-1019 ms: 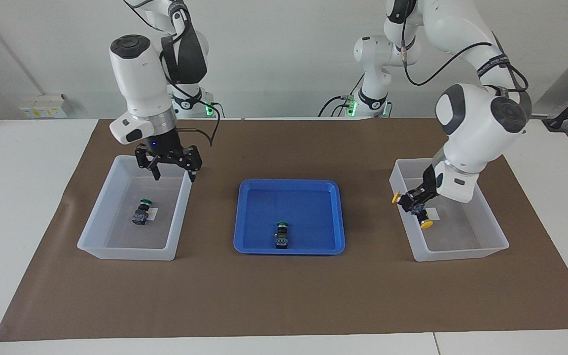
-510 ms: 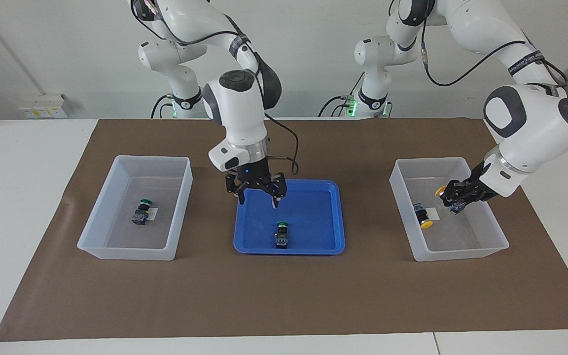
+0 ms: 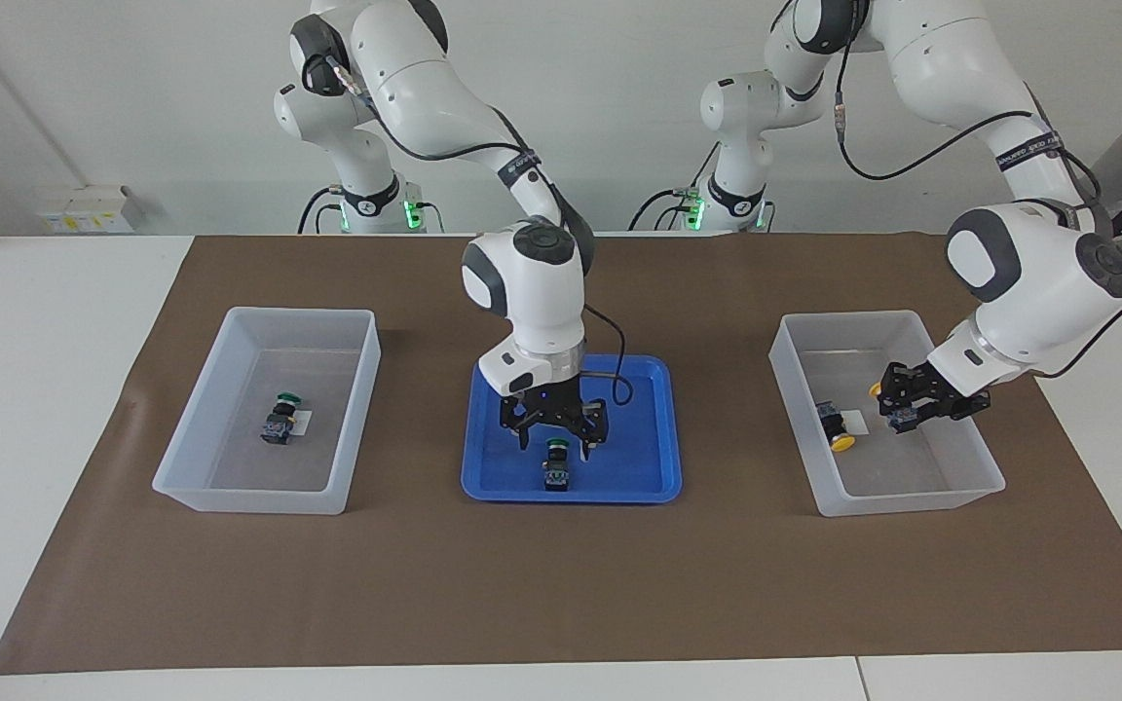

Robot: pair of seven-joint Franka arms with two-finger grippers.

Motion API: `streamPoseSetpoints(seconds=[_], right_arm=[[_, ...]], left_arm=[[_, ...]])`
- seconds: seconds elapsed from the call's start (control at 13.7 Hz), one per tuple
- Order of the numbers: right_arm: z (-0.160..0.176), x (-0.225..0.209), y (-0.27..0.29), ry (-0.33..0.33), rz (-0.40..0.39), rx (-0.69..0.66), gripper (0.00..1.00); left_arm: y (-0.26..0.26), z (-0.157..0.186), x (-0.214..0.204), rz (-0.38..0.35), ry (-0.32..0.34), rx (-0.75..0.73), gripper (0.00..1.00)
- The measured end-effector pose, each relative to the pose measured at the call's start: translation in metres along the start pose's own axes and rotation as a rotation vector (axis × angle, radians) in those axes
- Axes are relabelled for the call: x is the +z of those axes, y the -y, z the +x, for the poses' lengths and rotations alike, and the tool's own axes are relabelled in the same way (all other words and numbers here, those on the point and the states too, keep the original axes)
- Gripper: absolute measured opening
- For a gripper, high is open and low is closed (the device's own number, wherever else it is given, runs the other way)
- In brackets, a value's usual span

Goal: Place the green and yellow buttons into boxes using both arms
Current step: 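Carry the yellow button to the bin while the right gripper reaches the tray, then release the yellow button while the right gripper lifts the green button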

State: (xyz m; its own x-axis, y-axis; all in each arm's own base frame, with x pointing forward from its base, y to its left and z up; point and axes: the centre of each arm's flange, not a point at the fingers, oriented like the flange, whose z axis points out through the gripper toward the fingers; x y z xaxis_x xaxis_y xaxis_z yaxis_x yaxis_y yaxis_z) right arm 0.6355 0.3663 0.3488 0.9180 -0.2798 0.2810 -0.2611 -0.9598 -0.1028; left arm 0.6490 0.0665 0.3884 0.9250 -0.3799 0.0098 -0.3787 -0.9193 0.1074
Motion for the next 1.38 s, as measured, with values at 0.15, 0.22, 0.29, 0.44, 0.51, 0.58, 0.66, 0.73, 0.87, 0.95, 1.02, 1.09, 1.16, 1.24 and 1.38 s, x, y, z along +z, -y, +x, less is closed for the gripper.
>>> streamPoseSetpoints(seconds=[0.15, 0.22, 0.29, 0.44, 0.51, 0.58, 0.66, 0.73, 0.87, 0.95, 1.02, 1.09, 1.16, 1.24, 1.38], right_arm=[[-0.002, 0.009, 0.0, -0.007, 0.009, -0.023, 1.0], [-0.004, 0.015, -0.001, -0.006, 0.01, -0.047, 1.0], [-0.007, 0.021, -0.003, 0.0, 0.004, -0.068, 0.96], [-0.015, 0.034, -0.009, 0.007, 0.002, -0.097, 0.84], [-0.02, 0.041, -0.012, 0.006, 0.006, -0.104, 0.78], [-0.022, 0.044, -0.014, 0.006, 0.009, -0.108, 0.76], [-0.024, 0.046, -0.014, 0.007, 0.01, -0.11, 0.67], [-0.024, 0.047, -0.015, 0.007, 0.01, -0.111, 0.52], [-0.025, 0.045, -0.014, 0.012, 0.005, -0.112, 0.41], [-0.026, 0.044, -0.015, 0.019, -0.003, -0.112, 0.41], [-0.025, 0.042, -0.015, 0.025, -0.011, -0.111, 0.41], [-0.024, 0.036, -0.016, 0.03, -0.018, -0.109, 0.41], [-0.02, 0.023, -0.017, 0.036, -0.028, -0.104, 0.41], [-0.012, 0.0, -0.02, 0.04, -0.037, -0.093, 0.41], [0.009, -0.06, -0.037, 0.053, -0.06, -0.053, 0.41]], left_arm=[[0.013, -0.008, 0.018, 0.018, -0.014, 0.031, 0.48], [0.017, -0.009, 0.025, 0.038, -0.014, 0.045, 0.48], [0.02, -0.009, 0.03, 0.06, -0.013, 0.056, 0.48], [0.021, -0.007, 0.04, 0.079, -0.02, 0.067, 0.48], [0.021, -0.007, 0.044, 0.083, -0.024, 0.069, 0.48], [0.02, -0.007, 0.049, 0.087, -0.031, 0.071, 0.48], [0.02, -0.009, 0.056, 0.093, -0.038, 0.072, 0.48], [0.019, -0.011, 0.063, 0.096, -0.043, 0.073, 0.48], [0.016, -0.012, 0.07, 0.101, -0.051, 0.079, 0.48], [0.015, -0.011, 0.07, 0.102, -0.052, 0.082, 0.48], [0.013, -0.01, 0.07, 0.103, -0.052, 0.086, 0.48], [0.011, -0.009, 0.071, 0.104, -0.053, 0.09, 0.48], [0.009, -0.008, 0.071, 0.105, -0.055, 0.093, 0.48], [0.009, -0.008, 0.072, 0.105, -0.056, 0.095, 0.48], [0.008, -0.008, 0.072, 0.105, -0.055, 0.096, 0.48]])
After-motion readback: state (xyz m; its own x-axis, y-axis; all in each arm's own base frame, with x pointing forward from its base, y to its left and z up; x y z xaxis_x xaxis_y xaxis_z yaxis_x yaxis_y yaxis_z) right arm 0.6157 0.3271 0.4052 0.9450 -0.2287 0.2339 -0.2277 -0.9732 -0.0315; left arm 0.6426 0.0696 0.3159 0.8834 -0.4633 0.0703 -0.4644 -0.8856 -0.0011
